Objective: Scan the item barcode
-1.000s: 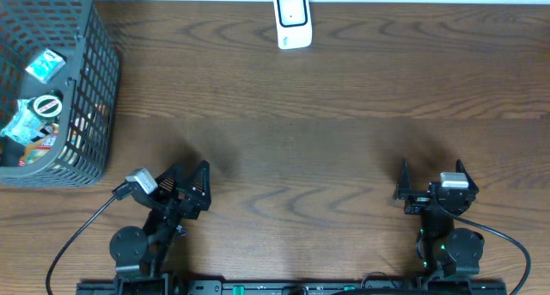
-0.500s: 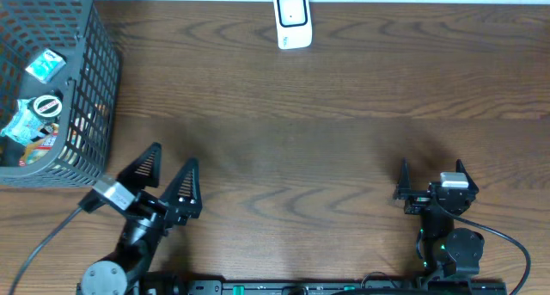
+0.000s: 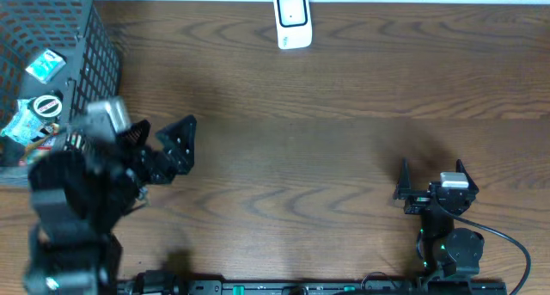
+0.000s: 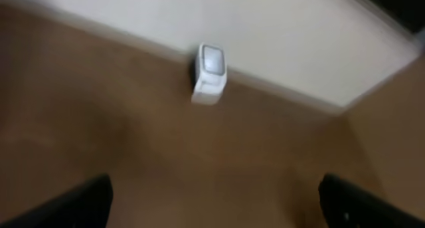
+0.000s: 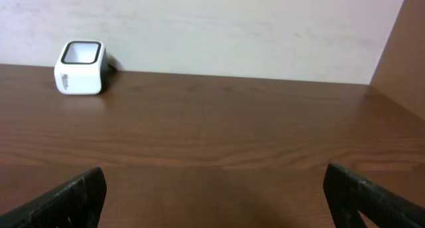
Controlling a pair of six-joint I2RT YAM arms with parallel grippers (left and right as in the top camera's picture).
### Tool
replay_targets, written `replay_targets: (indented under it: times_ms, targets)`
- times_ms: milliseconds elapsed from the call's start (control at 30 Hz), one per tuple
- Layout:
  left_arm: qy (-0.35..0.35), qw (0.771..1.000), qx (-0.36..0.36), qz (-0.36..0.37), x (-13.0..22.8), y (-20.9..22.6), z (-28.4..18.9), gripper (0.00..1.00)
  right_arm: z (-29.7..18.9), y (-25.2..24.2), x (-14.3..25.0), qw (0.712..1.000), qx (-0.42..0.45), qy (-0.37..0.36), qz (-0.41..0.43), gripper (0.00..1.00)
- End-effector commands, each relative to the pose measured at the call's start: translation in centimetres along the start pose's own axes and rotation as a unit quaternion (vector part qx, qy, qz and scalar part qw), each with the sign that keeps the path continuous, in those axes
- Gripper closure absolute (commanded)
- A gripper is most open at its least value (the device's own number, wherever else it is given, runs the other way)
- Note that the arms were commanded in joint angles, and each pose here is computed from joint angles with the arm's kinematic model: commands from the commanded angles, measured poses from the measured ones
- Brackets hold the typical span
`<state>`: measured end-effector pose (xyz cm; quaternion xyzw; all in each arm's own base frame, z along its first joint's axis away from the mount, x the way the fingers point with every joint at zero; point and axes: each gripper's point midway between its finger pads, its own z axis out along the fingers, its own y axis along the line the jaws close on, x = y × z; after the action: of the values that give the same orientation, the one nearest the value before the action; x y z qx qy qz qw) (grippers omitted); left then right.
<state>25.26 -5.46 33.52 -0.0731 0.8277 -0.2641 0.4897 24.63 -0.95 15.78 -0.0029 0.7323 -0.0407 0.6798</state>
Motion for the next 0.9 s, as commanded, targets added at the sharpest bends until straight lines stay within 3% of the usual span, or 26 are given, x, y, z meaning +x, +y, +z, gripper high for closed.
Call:
replay_targets:
  times_ms: [0, 267, 533, 700, 867]
  targets:
    - [0.063, 0.994, -0.011, 0.088, -1.7, -0.7, 0.3, 0.02, 0.0, 0.1, 0.1, 1.000, -0.001, 0.002, 0.001, 0.01]
    - [0.139, 0.988, -0.009, 0.062, -2.9, -1.0, 2.1, 0.02, 0.0, 0.1, 0.1, 1.000, -0.001, 0.002, 0.001, 0.01]
    - [0.288, 0.940, -0.177, 0.047, -3.4, 4.5, 2.6, 0.02, 0.0, 0.1, 0.1, 1.000, -0.001, 0.002, 0.001, 0.01]
    - [0.328, 0.925, -0.188, 0.026, -2.3, 6.2, 4.7, 0.03, 0.0, 0.1, 0.1, 1.000, -0.001, 0.002, 0.001, 0.01]
    - [0.396, 0.897, -0.197, -0.005, 0.9, 7.3, 5.9, 0.02, 0.0, 0.1, 0.1, 1.000, -0.001, 0.002, 0.001, 0.01]
